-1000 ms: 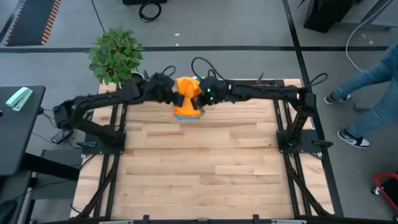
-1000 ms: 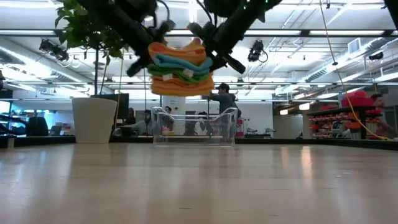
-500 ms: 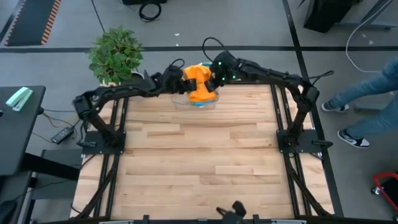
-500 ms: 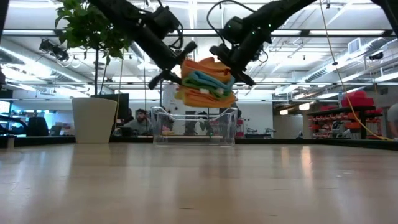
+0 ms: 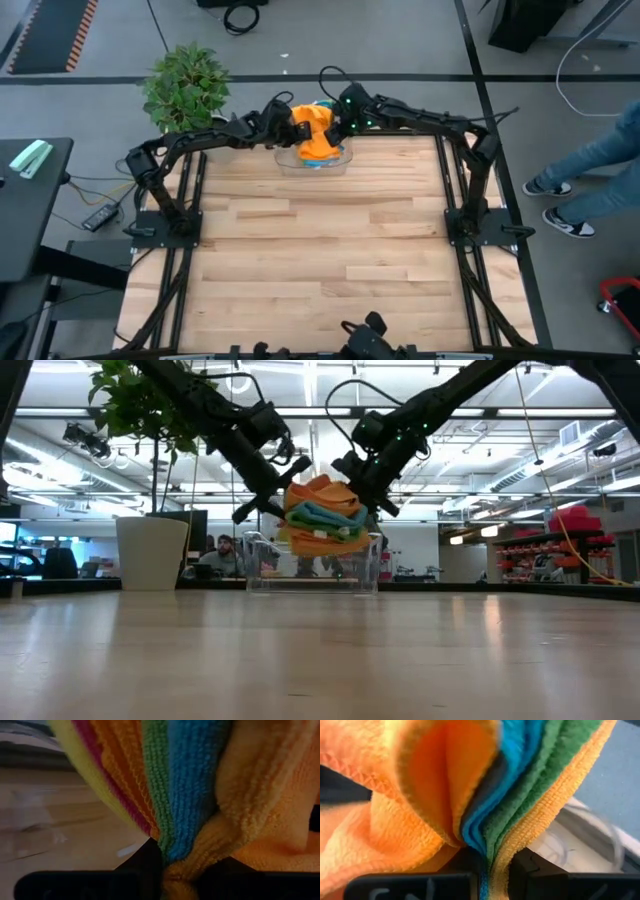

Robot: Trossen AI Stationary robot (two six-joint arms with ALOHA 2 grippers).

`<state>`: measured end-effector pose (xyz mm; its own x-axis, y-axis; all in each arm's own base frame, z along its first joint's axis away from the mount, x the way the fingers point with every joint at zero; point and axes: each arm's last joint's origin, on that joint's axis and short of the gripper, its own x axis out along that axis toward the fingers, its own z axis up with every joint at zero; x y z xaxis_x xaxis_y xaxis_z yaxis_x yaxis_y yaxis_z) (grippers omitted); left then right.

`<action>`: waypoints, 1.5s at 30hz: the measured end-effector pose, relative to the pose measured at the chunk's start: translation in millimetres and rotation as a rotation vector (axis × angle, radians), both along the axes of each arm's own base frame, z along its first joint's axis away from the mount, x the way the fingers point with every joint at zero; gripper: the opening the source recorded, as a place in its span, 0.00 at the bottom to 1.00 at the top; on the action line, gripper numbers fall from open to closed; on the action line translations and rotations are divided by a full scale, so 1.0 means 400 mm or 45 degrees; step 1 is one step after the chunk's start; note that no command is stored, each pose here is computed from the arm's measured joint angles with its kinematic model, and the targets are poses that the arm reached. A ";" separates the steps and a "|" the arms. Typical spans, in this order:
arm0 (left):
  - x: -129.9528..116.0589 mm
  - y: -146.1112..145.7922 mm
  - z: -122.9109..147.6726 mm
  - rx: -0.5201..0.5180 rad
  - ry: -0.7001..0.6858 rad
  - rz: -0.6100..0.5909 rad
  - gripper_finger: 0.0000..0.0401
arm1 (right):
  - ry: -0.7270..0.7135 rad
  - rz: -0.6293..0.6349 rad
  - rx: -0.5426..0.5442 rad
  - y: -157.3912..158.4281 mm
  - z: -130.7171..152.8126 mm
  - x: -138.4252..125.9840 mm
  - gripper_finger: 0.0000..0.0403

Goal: Fold microfiber towels
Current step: Put the stacked microfiber cloths into the transparent bin

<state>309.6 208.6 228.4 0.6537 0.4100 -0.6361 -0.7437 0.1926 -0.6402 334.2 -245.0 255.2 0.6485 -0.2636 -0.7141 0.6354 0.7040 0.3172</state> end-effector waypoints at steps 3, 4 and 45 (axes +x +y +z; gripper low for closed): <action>-0.015 0.010 -0.009 -0.003 0.065 -0.018 0.18 | 0.019 0.007 0.021 0.002 -0.022 0.012 0.13; -0.018 0.009 -0.011 -0.003 0.086 -0.027 0.18 | 0.030 0.012 0.030 0.003 -0.031 0.017 0.13; 0.050 -0.133 0.018 -0.024 0.277 -0.365 0.19 | 0.307 0.209 0.080 0.137 -0.023 0.022 0.13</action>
